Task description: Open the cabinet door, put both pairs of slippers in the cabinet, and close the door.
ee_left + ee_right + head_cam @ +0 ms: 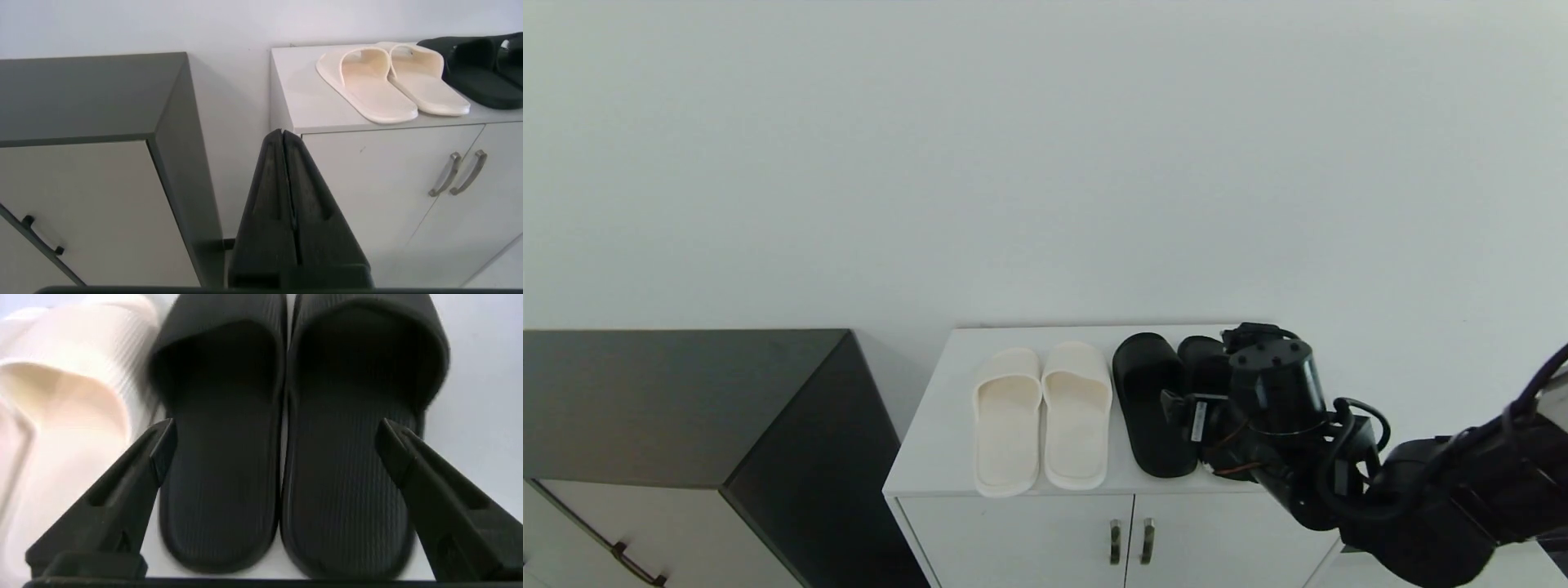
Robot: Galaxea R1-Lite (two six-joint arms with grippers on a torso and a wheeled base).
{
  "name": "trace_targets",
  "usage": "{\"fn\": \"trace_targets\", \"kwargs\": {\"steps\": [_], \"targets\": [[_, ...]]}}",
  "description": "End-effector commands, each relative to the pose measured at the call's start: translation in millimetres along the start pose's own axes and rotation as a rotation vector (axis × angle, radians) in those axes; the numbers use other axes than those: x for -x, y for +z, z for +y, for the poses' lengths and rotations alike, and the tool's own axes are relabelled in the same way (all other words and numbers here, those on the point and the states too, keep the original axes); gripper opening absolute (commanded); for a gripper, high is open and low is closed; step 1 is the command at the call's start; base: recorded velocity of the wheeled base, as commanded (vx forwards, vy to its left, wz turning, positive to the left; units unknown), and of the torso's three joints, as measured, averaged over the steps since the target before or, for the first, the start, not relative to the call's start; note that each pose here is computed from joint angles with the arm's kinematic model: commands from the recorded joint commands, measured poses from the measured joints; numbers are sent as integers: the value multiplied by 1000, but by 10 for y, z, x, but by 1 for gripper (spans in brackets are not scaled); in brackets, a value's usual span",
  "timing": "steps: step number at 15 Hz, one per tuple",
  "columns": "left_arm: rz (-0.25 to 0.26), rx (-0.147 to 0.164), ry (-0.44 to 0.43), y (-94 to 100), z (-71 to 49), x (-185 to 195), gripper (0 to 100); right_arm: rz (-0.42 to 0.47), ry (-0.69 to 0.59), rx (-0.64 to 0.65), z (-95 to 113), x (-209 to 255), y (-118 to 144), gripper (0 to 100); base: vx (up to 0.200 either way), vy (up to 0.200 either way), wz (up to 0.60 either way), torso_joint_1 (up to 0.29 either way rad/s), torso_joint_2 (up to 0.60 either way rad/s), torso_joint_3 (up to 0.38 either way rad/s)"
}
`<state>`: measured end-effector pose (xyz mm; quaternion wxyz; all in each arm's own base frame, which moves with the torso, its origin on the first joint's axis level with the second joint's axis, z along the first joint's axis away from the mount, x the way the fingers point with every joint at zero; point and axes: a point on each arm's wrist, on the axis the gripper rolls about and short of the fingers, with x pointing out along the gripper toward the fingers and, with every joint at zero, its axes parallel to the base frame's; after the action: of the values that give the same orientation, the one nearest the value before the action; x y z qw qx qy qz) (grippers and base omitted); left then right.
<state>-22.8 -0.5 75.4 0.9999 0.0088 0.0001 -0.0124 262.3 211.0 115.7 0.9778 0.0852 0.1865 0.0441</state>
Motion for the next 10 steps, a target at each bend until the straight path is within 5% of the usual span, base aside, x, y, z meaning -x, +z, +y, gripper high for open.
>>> {"fn": "trace_targets", "kwargs": {"steps": [1, 10], "targets": [[1, -1, 0, 1, 0, -1, 0, 15, -53, 16, 39, -294, -124, 100, 0, 0, 0, 0, 0, 0], [3, -1, 0, -1, 0, -1, 0, -97, -75, 101, 92, -808, -165, 100, 0, 0, 0, 0, 0, 0]]}}
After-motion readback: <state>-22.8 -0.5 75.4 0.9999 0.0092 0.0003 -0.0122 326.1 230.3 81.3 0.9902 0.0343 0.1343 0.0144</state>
